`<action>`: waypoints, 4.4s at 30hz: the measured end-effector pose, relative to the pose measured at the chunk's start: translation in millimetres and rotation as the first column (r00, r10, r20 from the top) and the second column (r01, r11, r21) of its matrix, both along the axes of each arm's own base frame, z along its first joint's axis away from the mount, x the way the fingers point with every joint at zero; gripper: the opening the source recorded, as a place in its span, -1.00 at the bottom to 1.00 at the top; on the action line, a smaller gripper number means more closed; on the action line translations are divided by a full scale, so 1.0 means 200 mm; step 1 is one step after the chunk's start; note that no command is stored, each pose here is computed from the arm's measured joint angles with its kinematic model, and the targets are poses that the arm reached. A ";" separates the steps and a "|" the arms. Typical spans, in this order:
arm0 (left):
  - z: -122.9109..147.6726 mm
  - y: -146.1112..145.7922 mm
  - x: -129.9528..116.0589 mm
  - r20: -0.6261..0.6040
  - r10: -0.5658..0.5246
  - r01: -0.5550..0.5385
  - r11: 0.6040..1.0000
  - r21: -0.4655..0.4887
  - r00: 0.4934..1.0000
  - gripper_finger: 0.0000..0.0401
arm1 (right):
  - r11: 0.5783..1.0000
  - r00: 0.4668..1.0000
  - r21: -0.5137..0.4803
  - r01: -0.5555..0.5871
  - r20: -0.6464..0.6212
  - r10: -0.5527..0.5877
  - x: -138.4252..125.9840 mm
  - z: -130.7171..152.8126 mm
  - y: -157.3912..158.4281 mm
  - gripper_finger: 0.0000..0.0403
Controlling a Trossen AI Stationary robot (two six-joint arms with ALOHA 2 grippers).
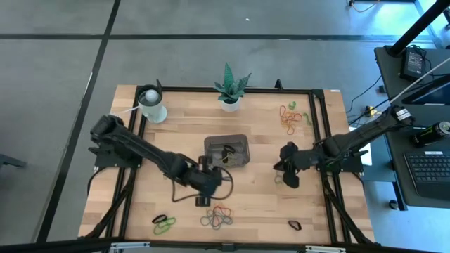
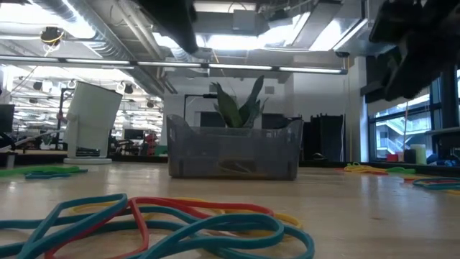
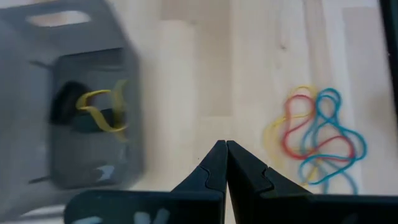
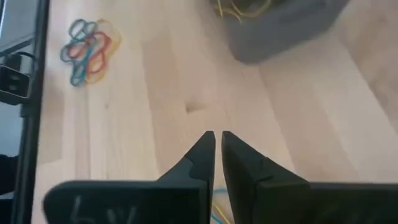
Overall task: Pick and place rubber bands into bin
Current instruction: Put the blue rubber band into the black bin
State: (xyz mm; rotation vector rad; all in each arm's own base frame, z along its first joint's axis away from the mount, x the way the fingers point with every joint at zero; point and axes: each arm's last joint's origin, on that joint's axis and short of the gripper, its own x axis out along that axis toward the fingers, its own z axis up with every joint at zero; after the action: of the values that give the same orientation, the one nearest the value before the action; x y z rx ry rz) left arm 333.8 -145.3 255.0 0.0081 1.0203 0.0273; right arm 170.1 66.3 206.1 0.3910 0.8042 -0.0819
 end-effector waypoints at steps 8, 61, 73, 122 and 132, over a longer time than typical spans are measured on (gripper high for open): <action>-0.18 -0.19 0.09 -0.091 -0.026 0.023 0.999 -0.033 0.996 -0.99 | 0.995 0.999 0.087 -0.039 -0.024 0.041 -0.01 -0.01 0.03 -0.93; -0.55 -0.40 0.10 -0.254 -0.043 0.015 0.994 -0.110 0.966 -0.55 | 0.993 0.994 0.043 -0.111 0.006 0.111 -0.01 -0.01 0.05 -0.96; -0.48 -0.38 0.07 -0.256 -0.033 0.005 0.994 -0.106 0.966 -0.55 | 0.993 0.994 0.045 -0.112 0.012 0.111 -0.01 -0.01 0.05 -0.96; -0.11 -0.32 -0.02 -0.064 0.054 -0.065 0.980 -0.187 0.997 -0.99 | 0.993 0.993 0.041 -0.115 0.012 0.114 -0.01 -0.01 0.05 -0.96; 0.22 -0.20 -0.13 0.208 0.114 -0.096 0.991 -0.092 0.971 -0.99 | 0.993 0.994 0.040 -0.113 0.015 0.112 -0.01 0.00 0.05 -0.96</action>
State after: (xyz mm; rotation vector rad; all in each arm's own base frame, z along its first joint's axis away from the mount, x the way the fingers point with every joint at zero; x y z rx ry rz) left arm 308.1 -185.0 299.8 -0.1210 0.8056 0.0819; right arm 168.4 76.5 205.2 0.3837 0.8153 0.0424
